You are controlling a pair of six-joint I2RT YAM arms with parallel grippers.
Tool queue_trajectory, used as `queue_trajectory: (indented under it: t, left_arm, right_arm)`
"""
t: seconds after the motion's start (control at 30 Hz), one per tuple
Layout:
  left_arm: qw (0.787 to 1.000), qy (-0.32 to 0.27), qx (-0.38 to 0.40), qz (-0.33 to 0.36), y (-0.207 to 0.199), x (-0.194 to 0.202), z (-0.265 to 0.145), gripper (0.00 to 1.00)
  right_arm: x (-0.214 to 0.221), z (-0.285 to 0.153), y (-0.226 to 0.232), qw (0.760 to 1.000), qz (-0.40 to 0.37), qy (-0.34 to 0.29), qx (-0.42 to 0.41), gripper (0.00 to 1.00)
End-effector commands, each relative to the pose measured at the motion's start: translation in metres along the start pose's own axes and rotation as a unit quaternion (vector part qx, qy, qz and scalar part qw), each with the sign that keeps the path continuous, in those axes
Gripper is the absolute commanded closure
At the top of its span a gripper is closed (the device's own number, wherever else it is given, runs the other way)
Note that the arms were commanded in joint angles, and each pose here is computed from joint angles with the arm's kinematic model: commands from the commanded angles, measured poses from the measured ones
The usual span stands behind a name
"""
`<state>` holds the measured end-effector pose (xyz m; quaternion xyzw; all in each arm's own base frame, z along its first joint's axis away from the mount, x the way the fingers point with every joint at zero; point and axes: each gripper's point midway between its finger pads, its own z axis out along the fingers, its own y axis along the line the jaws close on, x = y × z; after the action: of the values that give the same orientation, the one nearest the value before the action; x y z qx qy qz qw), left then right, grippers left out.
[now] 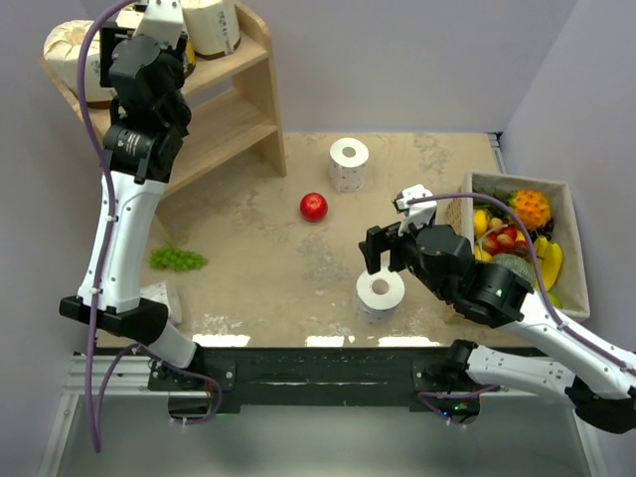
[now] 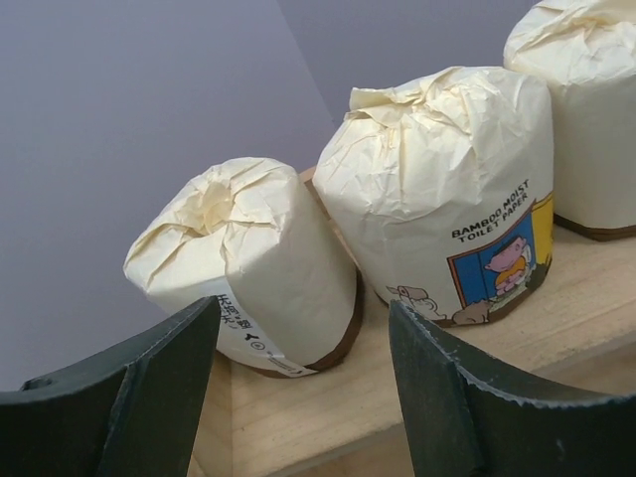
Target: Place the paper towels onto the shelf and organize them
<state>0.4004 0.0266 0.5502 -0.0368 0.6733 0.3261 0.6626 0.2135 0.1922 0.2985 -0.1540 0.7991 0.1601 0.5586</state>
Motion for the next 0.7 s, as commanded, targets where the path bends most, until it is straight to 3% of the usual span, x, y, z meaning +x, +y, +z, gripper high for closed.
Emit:
queue_trajectory:
  t: [0.0,0.23,0.37,0.47,0.67]
  left_arm:
    - [0.996,-0.028,0.05,-0.065,0.003,-0.014,-0.018,0.27]
    - [0.966,-0.033,0.228,-0.115,-0.054,0.007,-0.058,0.23]
    - [0.921,-0.052,0.348,-0.169,-0.077,0.013,-0.108,0.16]
    - [0.901,-0.033,0.386,-0.196,-0.093,0.04,-0.13,0.08]
    - [0.892,0.054,0.39,-0.223,-0.11,0.116,-0.154,0.0]
  right_arm:
    - [-0.023,-0.003,0.003,0.999,0.011,-0.03,-0.005,0.08]
    - [-0.015,0.003,0.006,1.0,0.015,-0.026,-0.007,0.08]
    - [-0.005,0.006,0.005,1.0,0.019,-0.013,-0.003,0.08]
    - [0.0,0.006,0.005,1.0,0.025,-0.014,-0.004,0.08]
    - [0.011,0.008,0.005,0.999,0.031,-0.009,-0.007,0.08]
